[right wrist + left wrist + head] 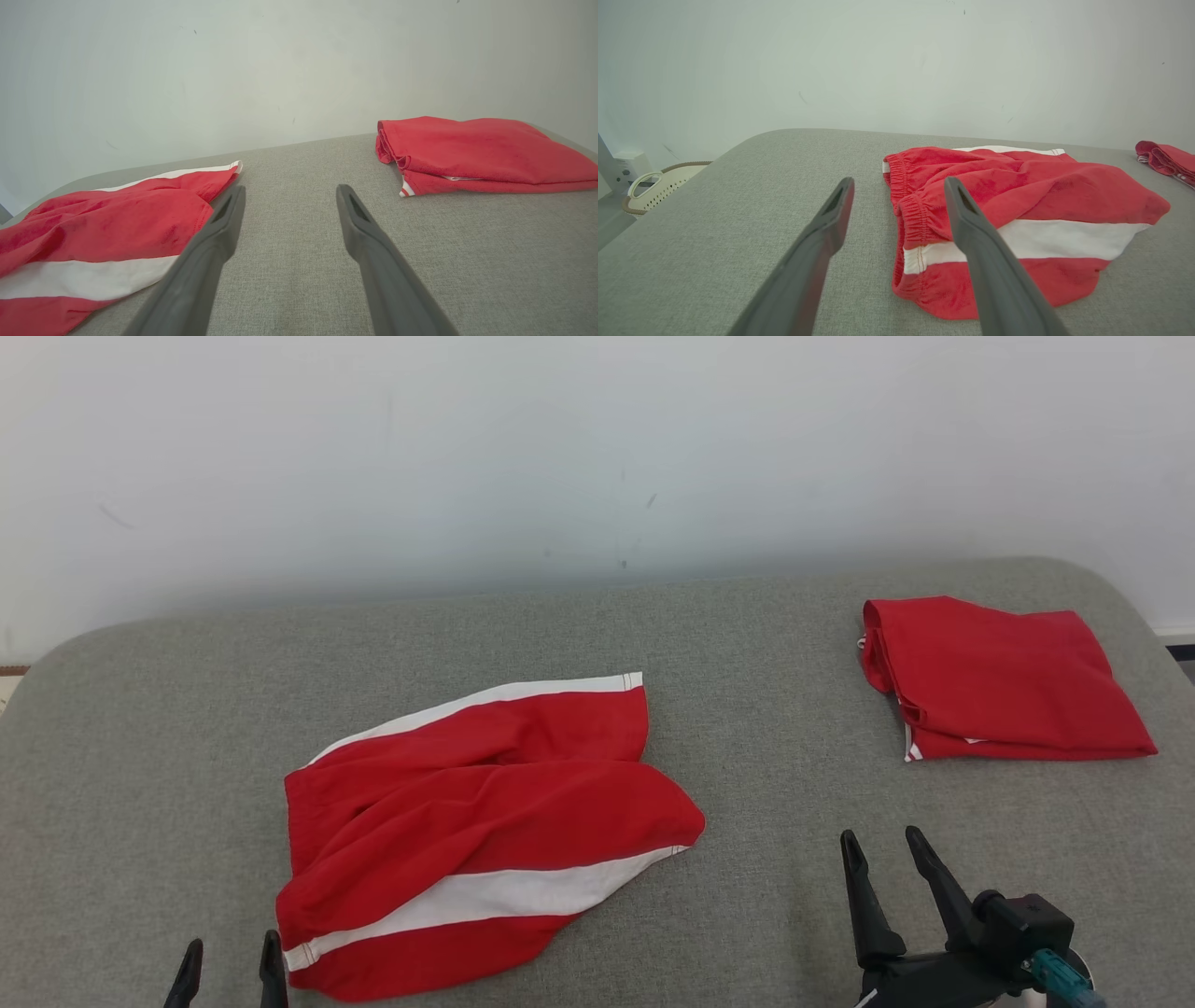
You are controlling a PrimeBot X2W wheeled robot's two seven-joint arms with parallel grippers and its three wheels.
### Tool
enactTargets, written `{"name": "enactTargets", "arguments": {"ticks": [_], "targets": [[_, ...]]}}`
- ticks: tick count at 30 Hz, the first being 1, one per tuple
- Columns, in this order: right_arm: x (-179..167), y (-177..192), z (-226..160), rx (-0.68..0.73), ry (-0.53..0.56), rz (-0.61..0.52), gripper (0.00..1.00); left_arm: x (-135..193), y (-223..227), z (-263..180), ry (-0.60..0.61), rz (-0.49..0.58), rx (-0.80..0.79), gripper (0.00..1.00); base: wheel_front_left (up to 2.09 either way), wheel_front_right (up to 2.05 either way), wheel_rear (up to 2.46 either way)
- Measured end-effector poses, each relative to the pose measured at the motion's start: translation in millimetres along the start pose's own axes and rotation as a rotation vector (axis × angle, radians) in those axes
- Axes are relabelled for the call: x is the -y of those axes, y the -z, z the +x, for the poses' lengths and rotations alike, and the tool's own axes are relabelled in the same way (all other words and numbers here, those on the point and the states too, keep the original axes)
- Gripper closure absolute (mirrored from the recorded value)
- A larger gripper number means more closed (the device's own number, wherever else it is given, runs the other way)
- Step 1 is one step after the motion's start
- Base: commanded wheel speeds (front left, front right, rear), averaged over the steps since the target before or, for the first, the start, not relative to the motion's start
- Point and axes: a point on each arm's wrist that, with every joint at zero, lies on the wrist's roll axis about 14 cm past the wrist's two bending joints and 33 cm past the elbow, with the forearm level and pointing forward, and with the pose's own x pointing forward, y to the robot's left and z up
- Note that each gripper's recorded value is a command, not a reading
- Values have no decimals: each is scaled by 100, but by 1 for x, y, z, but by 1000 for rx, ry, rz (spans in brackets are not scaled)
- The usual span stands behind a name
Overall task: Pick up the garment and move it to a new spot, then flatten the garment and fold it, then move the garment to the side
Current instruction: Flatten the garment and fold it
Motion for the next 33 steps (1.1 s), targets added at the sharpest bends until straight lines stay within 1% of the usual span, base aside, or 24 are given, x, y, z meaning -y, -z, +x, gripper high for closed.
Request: {"name": "enactTargets", "arguments": {"ticks": [25, 33], "targets": [[-3, 3, 1, -10, -11, 2, 0, -1, 3, -1, 1, -3, -10, 0, 0, 0, 0], [-14, 13, 0, -41, -46, 11, 0, 3, 7, -3, 16, -20, -22, 0, 0, 0, 0]]}}
